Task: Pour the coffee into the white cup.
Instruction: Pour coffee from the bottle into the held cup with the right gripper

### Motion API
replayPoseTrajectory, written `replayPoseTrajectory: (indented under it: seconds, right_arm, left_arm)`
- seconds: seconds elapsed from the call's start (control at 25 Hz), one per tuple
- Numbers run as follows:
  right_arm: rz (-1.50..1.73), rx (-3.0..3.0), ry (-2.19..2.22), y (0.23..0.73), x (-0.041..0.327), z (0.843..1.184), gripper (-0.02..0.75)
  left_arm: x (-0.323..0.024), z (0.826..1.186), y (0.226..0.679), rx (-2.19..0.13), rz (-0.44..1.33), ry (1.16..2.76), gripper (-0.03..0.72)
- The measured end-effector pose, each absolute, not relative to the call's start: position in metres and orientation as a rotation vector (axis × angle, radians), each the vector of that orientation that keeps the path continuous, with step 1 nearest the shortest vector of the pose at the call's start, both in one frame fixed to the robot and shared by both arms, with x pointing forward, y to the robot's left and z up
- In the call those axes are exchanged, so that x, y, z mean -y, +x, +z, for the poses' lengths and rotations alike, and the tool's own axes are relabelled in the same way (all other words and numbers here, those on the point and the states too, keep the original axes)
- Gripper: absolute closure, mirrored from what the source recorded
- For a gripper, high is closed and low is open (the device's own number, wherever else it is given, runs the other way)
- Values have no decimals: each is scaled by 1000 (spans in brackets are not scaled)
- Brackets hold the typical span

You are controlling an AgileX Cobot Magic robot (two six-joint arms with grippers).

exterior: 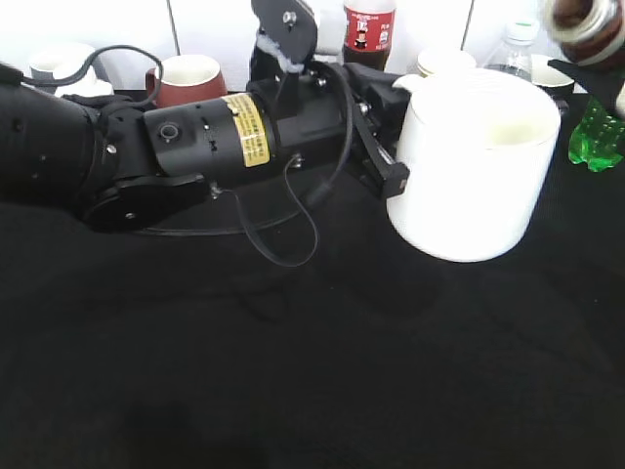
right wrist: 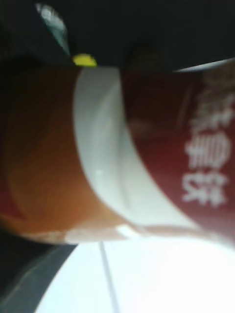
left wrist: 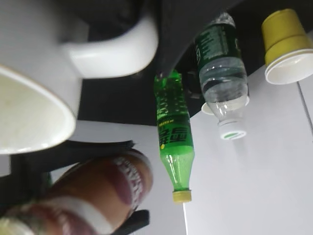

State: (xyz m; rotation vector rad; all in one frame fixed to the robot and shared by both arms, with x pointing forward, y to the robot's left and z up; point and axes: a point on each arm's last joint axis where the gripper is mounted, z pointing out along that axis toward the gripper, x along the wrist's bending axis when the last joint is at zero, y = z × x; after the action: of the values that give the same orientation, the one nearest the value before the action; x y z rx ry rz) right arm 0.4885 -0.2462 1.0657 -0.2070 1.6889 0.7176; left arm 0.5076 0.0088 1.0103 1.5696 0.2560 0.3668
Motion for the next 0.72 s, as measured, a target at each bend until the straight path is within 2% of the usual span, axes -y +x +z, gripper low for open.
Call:
replayPoseTrajectory:
  seconds: [0.28,0.72]
  right_arm:
    - [674,-1602,-287,494,245,1085,220]
    - [614,-1597,-373,493,244,1083,220]
  left_arm:
    - [-8,1010,505,-219,364,1579,648]
    - [-8,1010,505,-218,364,1579,648]
